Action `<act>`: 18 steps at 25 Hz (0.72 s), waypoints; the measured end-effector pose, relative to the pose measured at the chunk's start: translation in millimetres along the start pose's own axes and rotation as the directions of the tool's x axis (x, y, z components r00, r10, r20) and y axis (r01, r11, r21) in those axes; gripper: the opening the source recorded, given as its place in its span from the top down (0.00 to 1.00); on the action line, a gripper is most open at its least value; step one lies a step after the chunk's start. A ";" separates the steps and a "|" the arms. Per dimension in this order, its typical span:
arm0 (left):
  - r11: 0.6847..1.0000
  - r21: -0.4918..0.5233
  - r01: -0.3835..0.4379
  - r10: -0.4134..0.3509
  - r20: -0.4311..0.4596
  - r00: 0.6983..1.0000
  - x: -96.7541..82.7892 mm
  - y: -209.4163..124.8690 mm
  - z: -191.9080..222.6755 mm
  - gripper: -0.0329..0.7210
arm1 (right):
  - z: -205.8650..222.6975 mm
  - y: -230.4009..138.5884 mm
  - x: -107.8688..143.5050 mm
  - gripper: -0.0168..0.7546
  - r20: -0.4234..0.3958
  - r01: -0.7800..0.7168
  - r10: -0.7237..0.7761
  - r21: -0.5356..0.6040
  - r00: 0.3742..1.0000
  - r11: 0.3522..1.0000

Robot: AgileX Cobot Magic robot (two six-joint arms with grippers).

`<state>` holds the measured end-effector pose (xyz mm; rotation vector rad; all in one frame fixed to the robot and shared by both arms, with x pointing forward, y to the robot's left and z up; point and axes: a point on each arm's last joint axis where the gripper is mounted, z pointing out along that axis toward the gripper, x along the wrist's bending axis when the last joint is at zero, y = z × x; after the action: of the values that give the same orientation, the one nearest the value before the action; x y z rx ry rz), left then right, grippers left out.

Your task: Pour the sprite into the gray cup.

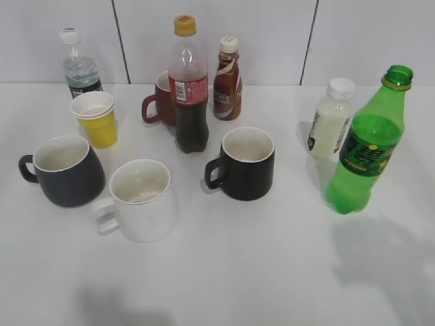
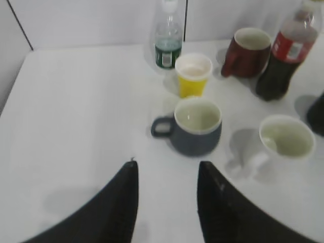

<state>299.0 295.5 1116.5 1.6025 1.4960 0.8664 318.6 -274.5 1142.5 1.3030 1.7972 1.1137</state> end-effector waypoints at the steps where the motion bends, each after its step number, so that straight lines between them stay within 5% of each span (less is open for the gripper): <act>1: 1.000 0.016 0.006 -0.006 0.000 1.000 -0.1 -7.3 -8.6 0.55 | -4.9 -10.4 0.5 0.21 -0.003 -0.011 0.011 0.068 1.000 0.998; 5: 0.994 0.107 0.026 -0.022 -0.041 0.999 3.5 -37.4 -36.4 0.55 | -22.9 -50.5 1.5 0.21 0.006 -0.039 0.039 0.220 0.999 0.975; 8: 0.998 0.061 0.022 -0.017 -0.083 0.996 7.3 -50.8 -53.7 0.55 | -34.7 -76.7 0.7 0.21 0.031 -0.060 0.054 0.259 0.998 0.964; 12: 1.000 -0.007 0.021 -0.022 -0.084 0.996 7.8 -67.1 -63.5 0.55 | -49.6 -95.5 -0.7 0.21 0.054 -0.067 0.058 0.188 0.997 0.980; 18: 0.999 0.039 0.022 -0.019 -0.085 0.996 8.3 -87.0 -48.8 0.55 | -45.4 -117.1 -1.3 0.22 0.065 -0.063 0.055 0.140 0.996 0.988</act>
<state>215.4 309.5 1063.2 1.5938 1.5955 0.9079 232.2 -304.7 1056.5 1.4662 1.8307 0.9807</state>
